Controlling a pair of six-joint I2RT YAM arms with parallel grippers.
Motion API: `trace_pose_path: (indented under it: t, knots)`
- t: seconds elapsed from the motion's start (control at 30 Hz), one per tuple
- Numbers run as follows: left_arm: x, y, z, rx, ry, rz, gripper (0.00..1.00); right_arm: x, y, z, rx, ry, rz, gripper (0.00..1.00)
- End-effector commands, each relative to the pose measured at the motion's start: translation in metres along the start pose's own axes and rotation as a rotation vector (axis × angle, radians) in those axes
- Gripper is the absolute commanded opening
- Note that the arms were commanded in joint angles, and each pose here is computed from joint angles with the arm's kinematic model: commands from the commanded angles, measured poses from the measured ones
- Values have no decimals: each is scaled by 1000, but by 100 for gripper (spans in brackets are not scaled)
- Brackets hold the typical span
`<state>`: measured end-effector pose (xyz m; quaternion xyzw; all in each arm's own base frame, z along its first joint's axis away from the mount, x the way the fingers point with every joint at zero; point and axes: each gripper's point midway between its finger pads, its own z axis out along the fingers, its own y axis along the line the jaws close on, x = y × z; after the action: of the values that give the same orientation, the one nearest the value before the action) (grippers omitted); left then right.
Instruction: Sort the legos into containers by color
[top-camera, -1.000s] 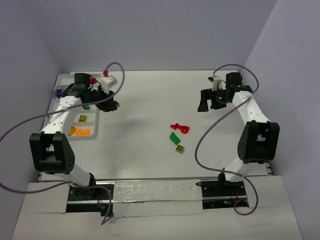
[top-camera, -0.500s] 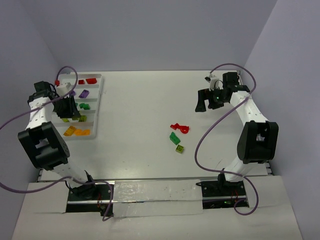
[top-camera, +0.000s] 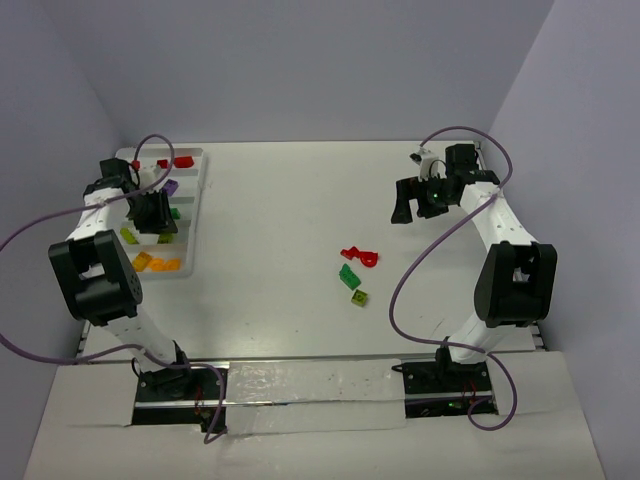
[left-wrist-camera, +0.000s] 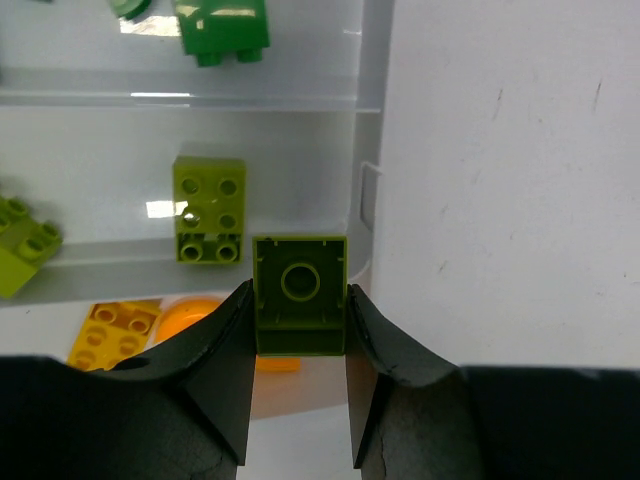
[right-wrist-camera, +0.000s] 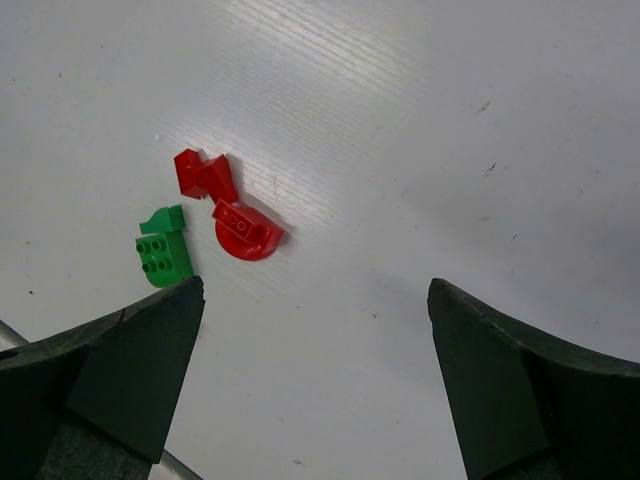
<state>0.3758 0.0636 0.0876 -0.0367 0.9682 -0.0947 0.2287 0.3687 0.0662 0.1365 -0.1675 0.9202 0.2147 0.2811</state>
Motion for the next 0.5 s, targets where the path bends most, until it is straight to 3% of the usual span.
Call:
trace_pose_path:
  t: [0.0, 0.23, 0.47]
  knots:
    - [-13, -3, 13, -34, -35, -8, 19, -14, -1, -8, 32, -40, -47, 100]
    - [-15, -1, 26, -57, -21, -11, 26, -11, -2, -11, 44, -31, -62, 100]
    - [-18, -6, 33, -67, -9, 13, 50, -10, -1, -11, 39, -27, -71, 100]
